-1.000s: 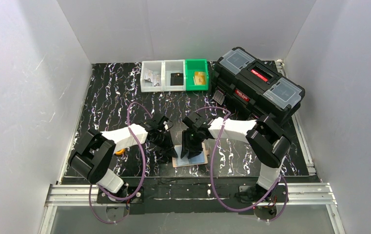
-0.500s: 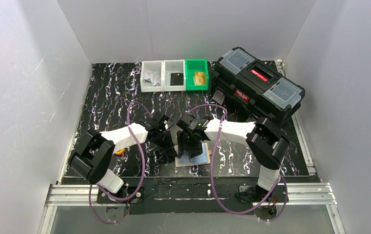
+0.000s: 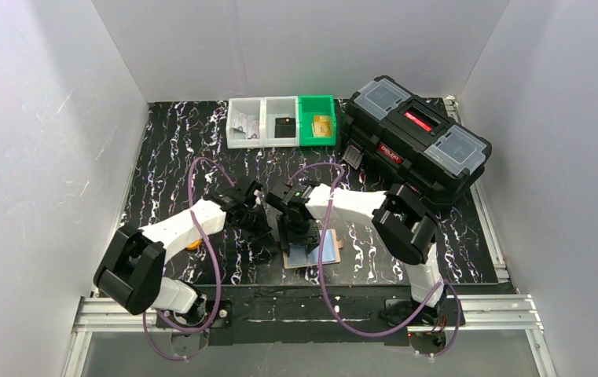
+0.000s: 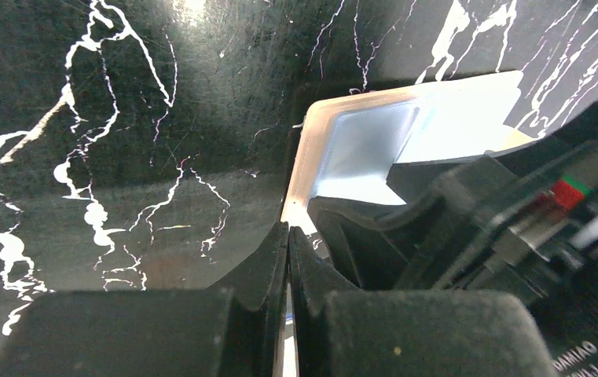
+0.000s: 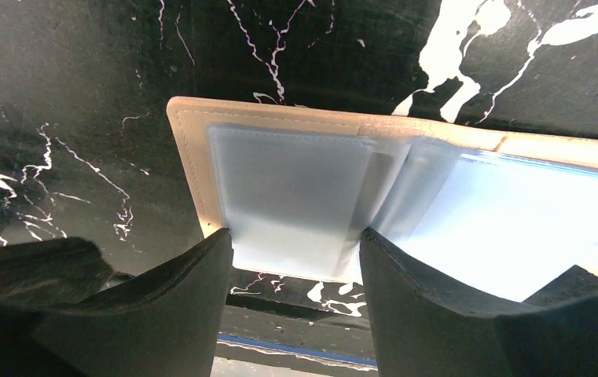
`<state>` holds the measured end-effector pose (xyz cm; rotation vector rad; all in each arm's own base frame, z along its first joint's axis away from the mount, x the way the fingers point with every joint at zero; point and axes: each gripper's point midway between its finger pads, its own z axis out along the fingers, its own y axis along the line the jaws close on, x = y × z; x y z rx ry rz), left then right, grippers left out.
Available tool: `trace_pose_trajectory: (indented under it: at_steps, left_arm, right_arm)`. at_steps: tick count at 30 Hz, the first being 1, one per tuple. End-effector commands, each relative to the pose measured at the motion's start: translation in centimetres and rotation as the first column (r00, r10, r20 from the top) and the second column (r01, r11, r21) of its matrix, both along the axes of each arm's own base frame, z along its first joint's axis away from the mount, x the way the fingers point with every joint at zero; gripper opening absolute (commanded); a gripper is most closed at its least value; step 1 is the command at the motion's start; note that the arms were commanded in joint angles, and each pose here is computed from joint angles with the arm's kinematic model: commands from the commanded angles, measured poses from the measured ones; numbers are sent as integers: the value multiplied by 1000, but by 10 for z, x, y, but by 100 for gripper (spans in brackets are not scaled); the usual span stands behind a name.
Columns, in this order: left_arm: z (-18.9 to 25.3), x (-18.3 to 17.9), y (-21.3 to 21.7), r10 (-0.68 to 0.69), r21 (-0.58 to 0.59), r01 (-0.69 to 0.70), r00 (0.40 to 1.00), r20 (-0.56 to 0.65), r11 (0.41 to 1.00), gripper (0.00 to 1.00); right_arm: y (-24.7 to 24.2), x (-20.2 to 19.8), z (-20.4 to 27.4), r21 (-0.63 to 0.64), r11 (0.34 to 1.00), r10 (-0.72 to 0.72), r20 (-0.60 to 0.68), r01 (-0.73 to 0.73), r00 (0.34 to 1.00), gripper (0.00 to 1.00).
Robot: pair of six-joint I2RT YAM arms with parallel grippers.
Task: Take the credit cards out of the card holder
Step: Remove the credit card from the card holder.
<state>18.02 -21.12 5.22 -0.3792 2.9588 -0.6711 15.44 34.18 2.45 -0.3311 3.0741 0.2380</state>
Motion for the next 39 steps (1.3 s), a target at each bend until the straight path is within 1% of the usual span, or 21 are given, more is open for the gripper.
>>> trace_pose_trajectory:
  at_steps: [1, 5, 7, 8, 9, 10, 11, 14, 16, 20, 23, 29, 33, 39]
  left_arm:
    - [8, -5, 12, 10, 14, -10, 1000, 22, 1000, 0]
    - [15, -5, 15, 16, 1, -16, 999, 41, 1000, 0]
    - [14, -7, 15, 10, -3, -10, 999, 37, 1000, 0]
    - [13, -8, 15, 4, -4, -4, 999, 33, 1000, 0]
    - [12, -9, 14, -6, -10, 6, 1000, 31, 1000, 0]
    - [12, -9, 12, -12, -17, 12, 1000, 25, 1000, 0]
    - [11, -10, 11, -19, -22, 19, 1000, 18, 1000, 0]
    - [7, -12, 3, -48, -56, 48, 999, -8, 997, 0]
    - [6, -12, -1, -63, -74, 61, 998, -21, 995, 0]
    - [5, -9, -11, -97, -105, 94, 995, -27, 990, 2]
    - [2, -8, -16, -117, -99, 112, 992, -38, 989, 2]
    - [-13, -6, -27, -141, -84, 135, 988, -66, 987, 2]
    - [-23, -5, -34, -155, -71, 149, 985, -79, 986, 1]
    - [-34, -5, -34, -133, -40, 129, 986, -97, 991, 0]
  right_arm:
    - [-11, 3, -27, -124, 992, 31, 6, -30, 999, 66]
    - [-13, -1, -35, -139, 990, 31, -25, -34, 999, 59]
    - [-11, -3, -37, -131, 991, 33, -37, -37, 999, 54]
    - [-9, -4, -38, -121, 992, 35, -43, -40, 998, 48]
    - [-8, -5, -38, -111, 993, 36, -47, -41, 998, 44]
    - [-7, -6, -38, -97, 994, 38, -48, -43, 998, 35]
    - [-6, -6, -37, -83, 996, 37, -45, -41, 998, 28]
    - [0, -8, -31, 2, 999, 39, -54, -39, 998, 21]
    - [1, -7, -28, 49, 998, 34, -52, -32, 998, 20]
    - [7, -5, -18, 188, 982, 33, -52, -23, 998, 18]
    - [9, -5, -13, 277, 961, 30, -68, -10, 997, 17]
    - [13, -4, -4, 418, 908, 19, -95, 23, 995, 16]
    - [10, -3, -2, 475, 879, 7, -109, 46, 994, 15]
    - [6, -1, -2, 511, 857, -7, -122, 69, 992, 15]
